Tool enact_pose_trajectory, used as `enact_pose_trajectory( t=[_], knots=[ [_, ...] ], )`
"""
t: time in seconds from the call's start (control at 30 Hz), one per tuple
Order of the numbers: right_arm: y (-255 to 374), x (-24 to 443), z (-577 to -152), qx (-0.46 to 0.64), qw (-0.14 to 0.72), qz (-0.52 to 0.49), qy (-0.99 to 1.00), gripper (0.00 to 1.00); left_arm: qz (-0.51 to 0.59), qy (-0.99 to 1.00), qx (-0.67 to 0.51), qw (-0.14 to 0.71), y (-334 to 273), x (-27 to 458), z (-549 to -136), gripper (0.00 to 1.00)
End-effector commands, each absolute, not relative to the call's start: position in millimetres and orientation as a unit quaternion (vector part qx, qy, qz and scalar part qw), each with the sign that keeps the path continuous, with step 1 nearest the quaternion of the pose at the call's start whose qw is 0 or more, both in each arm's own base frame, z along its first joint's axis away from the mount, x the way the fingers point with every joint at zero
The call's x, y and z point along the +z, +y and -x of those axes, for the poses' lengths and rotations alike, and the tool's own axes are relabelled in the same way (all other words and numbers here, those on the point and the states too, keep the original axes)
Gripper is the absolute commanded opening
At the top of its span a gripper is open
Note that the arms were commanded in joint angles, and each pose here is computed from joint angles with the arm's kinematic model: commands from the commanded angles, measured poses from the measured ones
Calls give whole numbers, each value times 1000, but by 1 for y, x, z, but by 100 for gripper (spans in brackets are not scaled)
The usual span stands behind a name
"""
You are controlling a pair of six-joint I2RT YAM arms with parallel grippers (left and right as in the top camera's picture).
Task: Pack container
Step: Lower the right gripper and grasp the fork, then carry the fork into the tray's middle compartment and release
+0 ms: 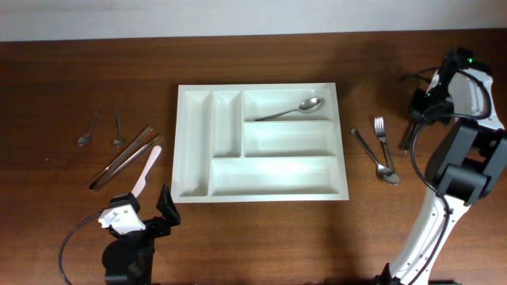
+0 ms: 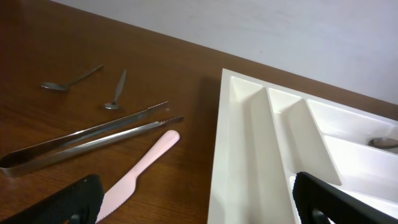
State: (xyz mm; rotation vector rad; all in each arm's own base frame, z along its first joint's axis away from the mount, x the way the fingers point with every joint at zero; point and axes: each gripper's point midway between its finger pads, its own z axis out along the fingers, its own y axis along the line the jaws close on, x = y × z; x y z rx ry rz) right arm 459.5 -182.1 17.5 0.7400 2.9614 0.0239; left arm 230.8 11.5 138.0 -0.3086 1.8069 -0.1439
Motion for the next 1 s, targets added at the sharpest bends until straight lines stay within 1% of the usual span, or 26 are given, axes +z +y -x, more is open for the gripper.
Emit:
enact_pose_trajectory(
  t=[0.0,0.1,0.2,0.33,0.53,0.63,0.77,0.93,0.97],
  knots=[
    [-186,52,-485,9,95,-236,967,4,126,782,-61,607,10,137,-231,99],
    [-188,72,-492,8,114,-235,965,4,126,782,-61,607,10,137,-231,99],
    [-176,86,-499,40,128,-204,970,4,126,782,-61,607,10,137,-231,99],
    [-139,101,-509,103,146,-121,976,4,126,782,-61,607,10,137,-231,99],
    [-87,117,-516,126,152,-22,980,4,126,782,-61,607,10,137,-231,99],
    [-49,129,-517,135,156,41,978,4,126,782,-61,607,10,137,-231,99],
    [-3,141,-512,140,152,112,972,4,125,783,-61,607,10,137,-231,99],
    [53,145,-494,153,128,204,958,4,126,782,-61,607,10,137,-231,99],
    [74,144,-483,165,115,249,947,4,125,782,-61,607,10,137,-231,99]
  ],
)
